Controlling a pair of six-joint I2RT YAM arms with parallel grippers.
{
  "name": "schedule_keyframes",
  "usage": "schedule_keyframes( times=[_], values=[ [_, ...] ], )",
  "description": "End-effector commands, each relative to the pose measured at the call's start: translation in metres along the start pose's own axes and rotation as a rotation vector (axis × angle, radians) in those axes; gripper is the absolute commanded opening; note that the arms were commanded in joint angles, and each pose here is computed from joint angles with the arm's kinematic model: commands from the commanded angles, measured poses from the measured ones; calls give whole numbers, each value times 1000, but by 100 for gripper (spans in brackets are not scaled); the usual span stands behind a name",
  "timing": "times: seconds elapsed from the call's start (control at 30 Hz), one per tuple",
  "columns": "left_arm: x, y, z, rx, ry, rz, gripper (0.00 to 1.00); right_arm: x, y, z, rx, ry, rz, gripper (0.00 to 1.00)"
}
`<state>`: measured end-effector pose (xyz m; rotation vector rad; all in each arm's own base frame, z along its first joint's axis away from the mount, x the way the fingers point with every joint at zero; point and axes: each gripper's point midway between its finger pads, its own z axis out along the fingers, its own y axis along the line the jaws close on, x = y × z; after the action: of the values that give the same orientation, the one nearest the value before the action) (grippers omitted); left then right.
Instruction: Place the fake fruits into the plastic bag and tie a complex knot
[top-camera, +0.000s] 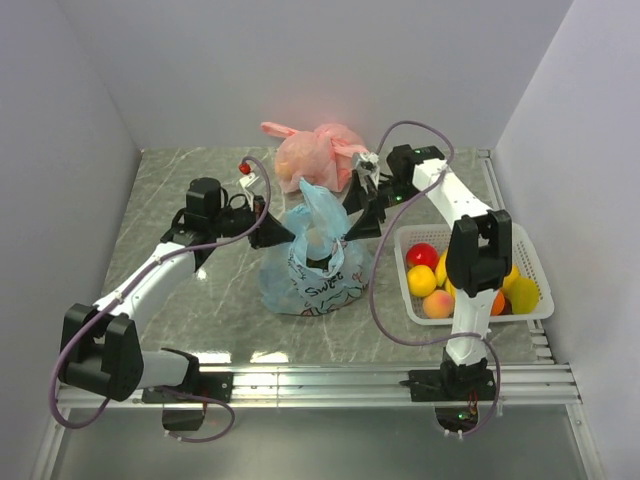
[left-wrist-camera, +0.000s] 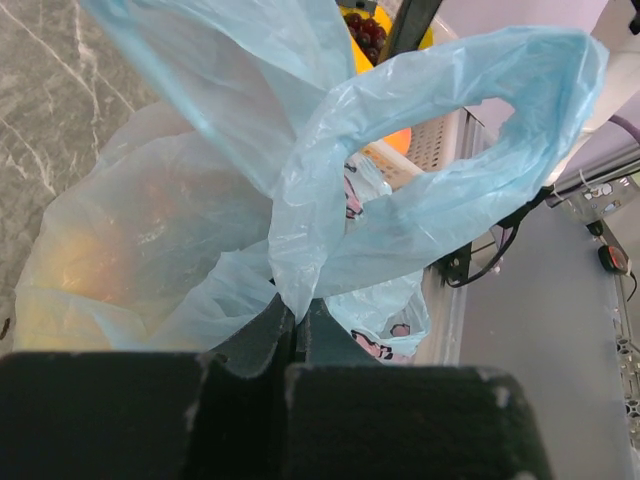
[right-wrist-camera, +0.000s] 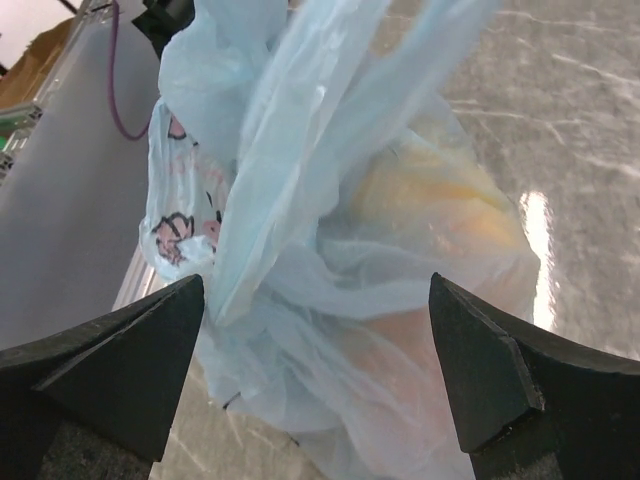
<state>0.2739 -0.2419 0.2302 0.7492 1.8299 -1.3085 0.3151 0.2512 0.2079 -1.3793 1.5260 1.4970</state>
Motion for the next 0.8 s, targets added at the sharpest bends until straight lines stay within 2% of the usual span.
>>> schedule_keyframes(
  times=[0.0,0.23,0.33,0.37,0.43,0.47,0.53,0.57,0.77],
  values=[
    [-18,-11,2,45,-17,58,1,-10,24,19,-83,-27,58,100],
    [-18,-10,3,49,-15,52,0,10,35,41,-148,-18,110,100],
    [-20,-10,3,49,-20,51,1,12,40,46,-166,-30,132,83],
    [-21,-10,4,52,-21,52,1,11,43,49,-176,-34,133,72],
    [-22,-9,4,43,-26,49,1,7,50,51,-188,-50,151,59],
    [-24,-9,3,39,-31,50,1,6,53,53,-195,-55,151,27],
    [-27,-10,2,29,-42,61,0,4,59,50,-193,-61,165,4],
    [-28,-13,-1,27,-50,71,1,5,60,49,-190,-59,178,0],
    [-24,-25,-11,22,-27,167,1,-5,90,38,-177,-44,225,0]
  ],
)
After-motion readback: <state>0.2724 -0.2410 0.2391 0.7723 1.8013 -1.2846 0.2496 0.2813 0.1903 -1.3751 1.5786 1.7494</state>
